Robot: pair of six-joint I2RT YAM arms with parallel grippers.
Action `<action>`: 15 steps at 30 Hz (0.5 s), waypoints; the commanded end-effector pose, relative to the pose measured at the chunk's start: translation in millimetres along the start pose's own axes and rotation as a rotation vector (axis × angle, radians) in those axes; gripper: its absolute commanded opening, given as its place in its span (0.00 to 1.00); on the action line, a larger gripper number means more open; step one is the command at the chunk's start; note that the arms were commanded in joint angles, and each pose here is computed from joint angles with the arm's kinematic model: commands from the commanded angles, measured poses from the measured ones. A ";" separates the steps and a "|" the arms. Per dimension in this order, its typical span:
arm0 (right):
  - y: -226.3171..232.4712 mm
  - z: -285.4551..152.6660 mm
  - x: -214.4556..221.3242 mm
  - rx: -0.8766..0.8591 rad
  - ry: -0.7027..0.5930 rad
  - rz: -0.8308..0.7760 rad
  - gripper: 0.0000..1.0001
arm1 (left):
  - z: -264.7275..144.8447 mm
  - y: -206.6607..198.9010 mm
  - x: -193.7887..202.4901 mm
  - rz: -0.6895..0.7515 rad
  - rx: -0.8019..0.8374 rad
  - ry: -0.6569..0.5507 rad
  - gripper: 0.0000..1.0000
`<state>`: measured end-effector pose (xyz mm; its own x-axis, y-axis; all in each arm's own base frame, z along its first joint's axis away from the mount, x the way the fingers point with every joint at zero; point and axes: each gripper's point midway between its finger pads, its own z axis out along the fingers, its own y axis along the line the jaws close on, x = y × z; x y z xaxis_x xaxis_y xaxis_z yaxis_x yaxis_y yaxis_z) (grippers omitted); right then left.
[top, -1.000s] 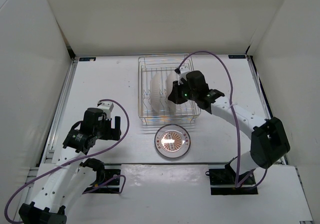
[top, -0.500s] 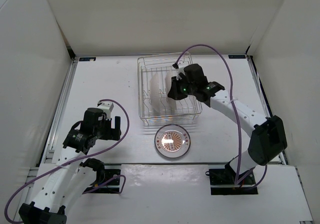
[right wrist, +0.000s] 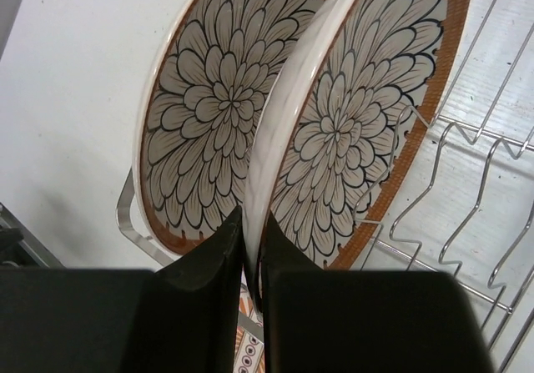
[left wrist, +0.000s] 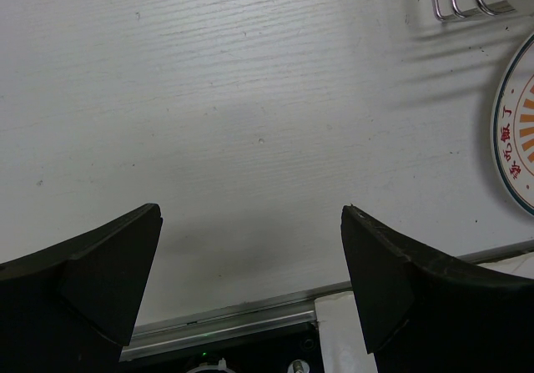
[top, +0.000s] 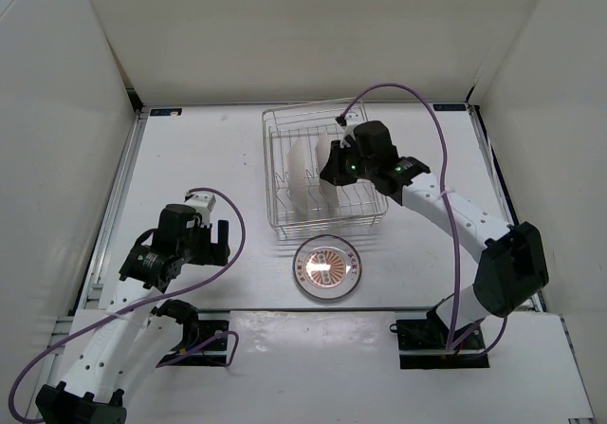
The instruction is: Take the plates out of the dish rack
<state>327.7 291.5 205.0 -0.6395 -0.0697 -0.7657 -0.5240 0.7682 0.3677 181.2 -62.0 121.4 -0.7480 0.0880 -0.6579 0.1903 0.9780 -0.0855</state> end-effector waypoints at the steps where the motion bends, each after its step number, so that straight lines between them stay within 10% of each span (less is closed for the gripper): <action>1: 24.7 -33.9 -96.7 -0.082 -0.383 -0.058 0.00 | -4.9 -2.9 -10.0 0.005 0.016 -0.036 1.00; 15: 32.9 -15.1 -87.3 -0.304 -0.360 0.117 0.00 | -4.9 -2.7 -9.2 0.006 0.016 -0.034 1.00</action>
<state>343.6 295.8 201.5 -0.6773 0.1253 -0.7250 -0.4669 0.6883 0.5552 181.2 -62.0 121.4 -0.7479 0.0884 -0.6579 0.1906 0.9780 -0.0853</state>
